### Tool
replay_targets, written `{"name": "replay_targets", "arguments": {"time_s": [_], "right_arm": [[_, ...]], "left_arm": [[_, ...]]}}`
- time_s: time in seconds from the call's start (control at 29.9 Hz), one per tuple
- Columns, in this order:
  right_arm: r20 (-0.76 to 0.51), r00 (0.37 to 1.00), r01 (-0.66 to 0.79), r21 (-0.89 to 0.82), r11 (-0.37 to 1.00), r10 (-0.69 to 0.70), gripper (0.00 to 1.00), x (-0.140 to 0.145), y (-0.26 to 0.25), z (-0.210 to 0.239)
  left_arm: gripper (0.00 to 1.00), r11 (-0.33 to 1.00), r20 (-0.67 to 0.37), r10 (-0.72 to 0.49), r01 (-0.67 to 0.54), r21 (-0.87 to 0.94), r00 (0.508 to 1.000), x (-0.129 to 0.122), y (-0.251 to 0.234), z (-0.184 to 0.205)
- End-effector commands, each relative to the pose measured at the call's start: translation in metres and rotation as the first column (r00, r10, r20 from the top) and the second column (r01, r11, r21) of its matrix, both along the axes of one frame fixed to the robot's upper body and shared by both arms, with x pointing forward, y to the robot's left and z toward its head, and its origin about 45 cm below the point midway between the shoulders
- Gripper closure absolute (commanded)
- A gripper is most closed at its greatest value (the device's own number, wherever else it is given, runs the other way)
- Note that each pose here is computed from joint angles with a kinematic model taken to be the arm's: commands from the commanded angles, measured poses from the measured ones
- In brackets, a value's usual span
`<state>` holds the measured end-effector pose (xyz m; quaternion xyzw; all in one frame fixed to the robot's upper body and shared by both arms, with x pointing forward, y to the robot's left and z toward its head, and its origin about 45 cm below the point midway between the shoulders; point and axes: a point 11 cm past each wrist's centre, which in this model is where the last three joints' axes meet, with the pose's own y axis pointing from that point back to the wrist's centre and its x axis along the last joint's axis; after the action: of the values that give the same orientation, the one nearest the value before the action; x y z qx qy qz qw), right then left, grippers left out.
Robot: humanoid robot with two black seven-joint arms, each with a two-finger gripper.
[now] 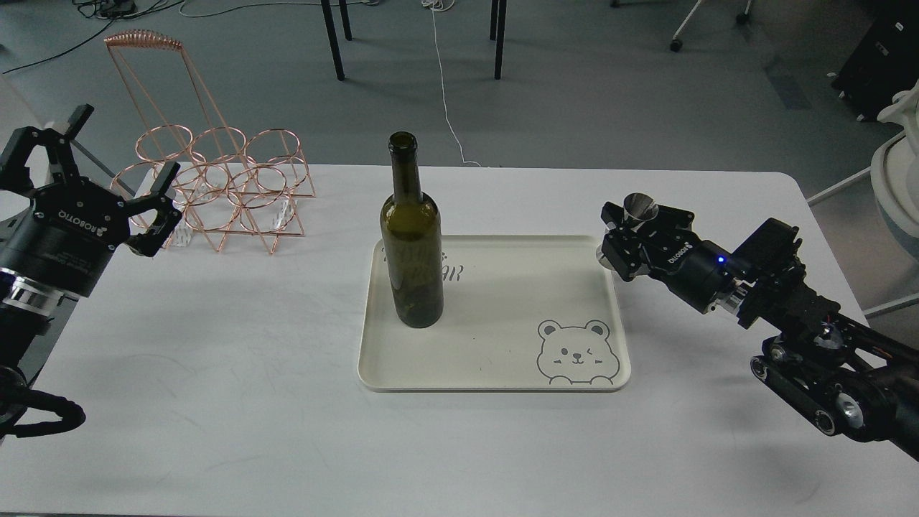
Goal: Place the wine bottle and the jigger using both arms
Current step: 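Carry the jigger off the tray and set it on the table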
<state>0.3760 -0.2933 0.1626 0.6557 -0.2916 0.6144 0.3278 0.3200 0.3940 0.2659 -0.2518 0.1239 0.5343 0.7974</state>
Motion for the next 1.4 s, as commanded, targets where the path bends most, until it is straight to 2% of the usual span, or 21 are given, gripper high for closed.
{"name": "replay_targets", "arguments": {"time_s": [0.0, 0.13, 0.37, 0.74, 0.9, 1.2, 1.34, 1.37], "right_arm": [[-0.033, 0.991, 0.132, 0.047, 0.99, -0.131, 0.89, -0.002, -0.046, 0.005], [-0.076, 0.97, 0.233, 0.038, 0.972, -0.23, 0.89, -0.014, -0.088, 0.0], [-0.142, 0.937, 0.316, -0.037, 0.948, -0.318, 0.89, -0.039, -0.125, -0.029], [-0.175, 0.916, 0.355, -0.066, 0.933, -0.361, 0.83, -0.048, -0.135, -0.047], [-0.183, 0.909, 0.371, -0.053, 0.927, -0.375, 0.71, -0.049, -0.137, -0.048], [-0.217, 0.901, 0.378, -0.036, 0.925, -0.376, 0.57, -0.053, -0.133, -0.055], [-0.211, 0.903, 0.375, -0.042, 0.926, -0.375, 0.38, -0.052, -0.136, -0.052], [-0.21, 0.904, 0.372, -0.04, 0.927, -0.372, 0.3, -0.051, -0.135, -0.051]], "left_arm": [[0.01, 1.0, -0.001, 0.001, -0.001, 0.003, 1.0, 0.0, 0.001, 0.0], [0.01, 1.0, -0.001, 0.001, -0.001, 0.007, 1.0, 0.0, 0.002, 0.001], [0.01, 1.0, -0.002, 0.002, -0.002, 0.007, 1.0, -0.001, 0.002, 0.0], [0.01, 1.0, -0.004, -0.002, 0.002, 0.008, 1.0, -0.002, 0.001, 0.0], [0.01, 1.0, -0.004, -0.001, 0.002, 0.01, 1.0, -0.002, 0.002, 0.001], [0.01, 1.0, -0.005, -0.001, 0.001, 0.014, 1.0, -0.002, 0.003, 0.001], [0.01, 1.0, -0.007, -0.001, 0.001, 0.016, 1.0, -0.003, 0.003, 0.0], [0.01, 1.0, -0.005, -0.001, 0.001, 0.016, 1.0, -0.002, 0.003, 0.001]]}}
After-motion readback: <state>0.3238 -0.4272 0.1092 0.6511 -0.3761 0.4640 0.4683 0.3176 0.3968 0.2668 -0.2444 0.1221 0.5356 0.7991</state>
